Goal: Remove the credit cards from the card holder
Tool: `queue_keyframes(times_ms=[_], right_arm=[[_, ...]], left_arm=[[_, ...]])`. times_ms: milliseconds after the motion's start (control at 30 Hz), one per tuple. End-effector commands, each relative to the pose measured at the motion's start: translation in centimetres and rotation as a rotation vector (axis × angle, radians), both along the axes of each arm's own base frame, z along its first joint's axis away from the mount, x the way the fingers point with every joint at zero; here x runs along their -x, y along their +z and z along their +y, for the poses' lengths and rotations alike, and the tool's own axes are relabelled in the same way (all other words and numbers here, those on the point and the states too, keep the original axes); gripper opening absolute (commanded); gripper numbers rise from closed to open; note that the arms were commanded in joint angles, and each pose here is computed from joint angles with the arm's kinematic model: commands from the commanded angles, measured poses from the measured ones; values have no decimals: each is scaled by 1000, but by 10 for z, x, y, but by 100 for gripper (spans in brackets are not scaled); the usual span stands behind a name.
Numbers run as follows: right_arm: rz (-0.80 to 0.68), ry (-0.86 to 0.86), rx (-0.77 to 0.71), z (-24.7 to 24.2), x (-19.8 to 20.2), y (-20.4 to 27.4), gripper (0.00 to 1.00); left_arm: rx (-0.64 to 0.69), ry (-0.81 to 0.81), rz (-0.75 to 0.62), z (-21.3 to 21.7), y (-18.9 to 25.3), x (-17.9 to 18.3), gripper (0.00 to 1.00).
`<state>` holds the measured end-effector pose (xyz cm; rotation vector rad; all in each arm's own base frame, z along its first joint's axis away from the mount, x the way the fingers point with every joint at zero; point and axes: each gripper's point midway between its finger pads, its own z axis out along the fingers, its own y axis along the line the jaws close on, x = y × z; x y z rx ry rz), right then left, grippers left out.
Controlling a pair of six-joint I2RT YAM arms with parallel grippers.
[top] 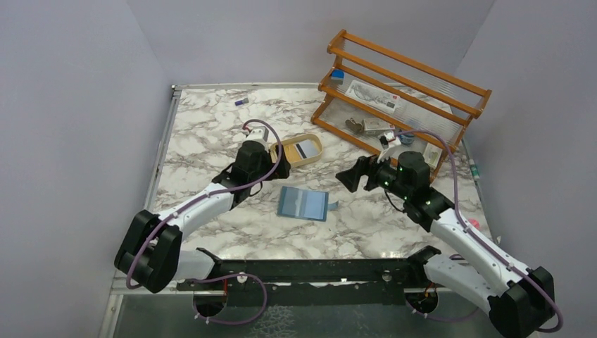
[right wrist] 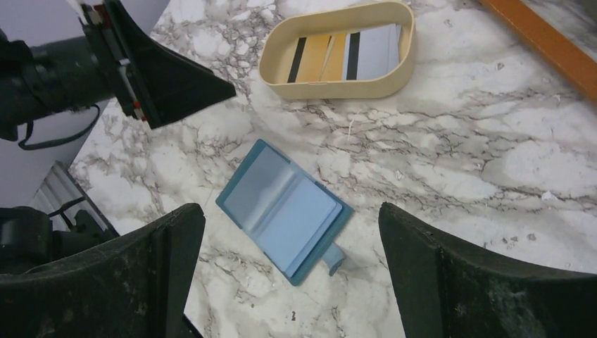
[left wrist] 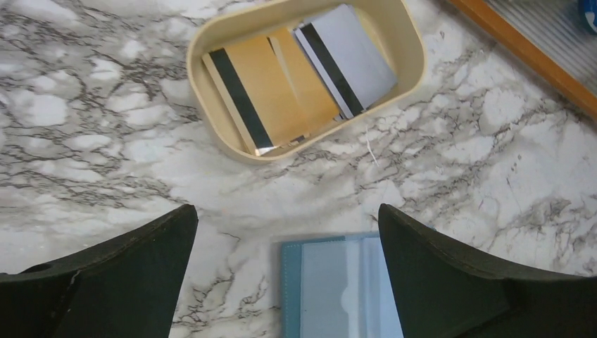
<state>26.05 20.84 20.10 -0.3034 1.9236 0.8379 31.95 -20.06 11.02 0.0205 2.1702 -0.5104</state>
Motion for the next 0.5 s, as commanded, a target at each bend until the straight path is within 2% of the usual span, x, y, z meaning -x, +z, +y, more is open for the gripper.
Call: queue_keyframes(times_ms=[0,100,300,467], right_arm=[[41,-99,8,-18,5,-15,100],[41,-158,-3,-29,7,-26,100],[31,-182,-42,-31,8,-34,100],[14,-175,-30,-30,4,-34,100]], left_arm=[[-22,52,-69,25,27,-13,99],[-68,143,-135,53,37,-18,99],[-2,207,-319,85,67,-22,99],[7,213,-332,90,71,-27,99]])
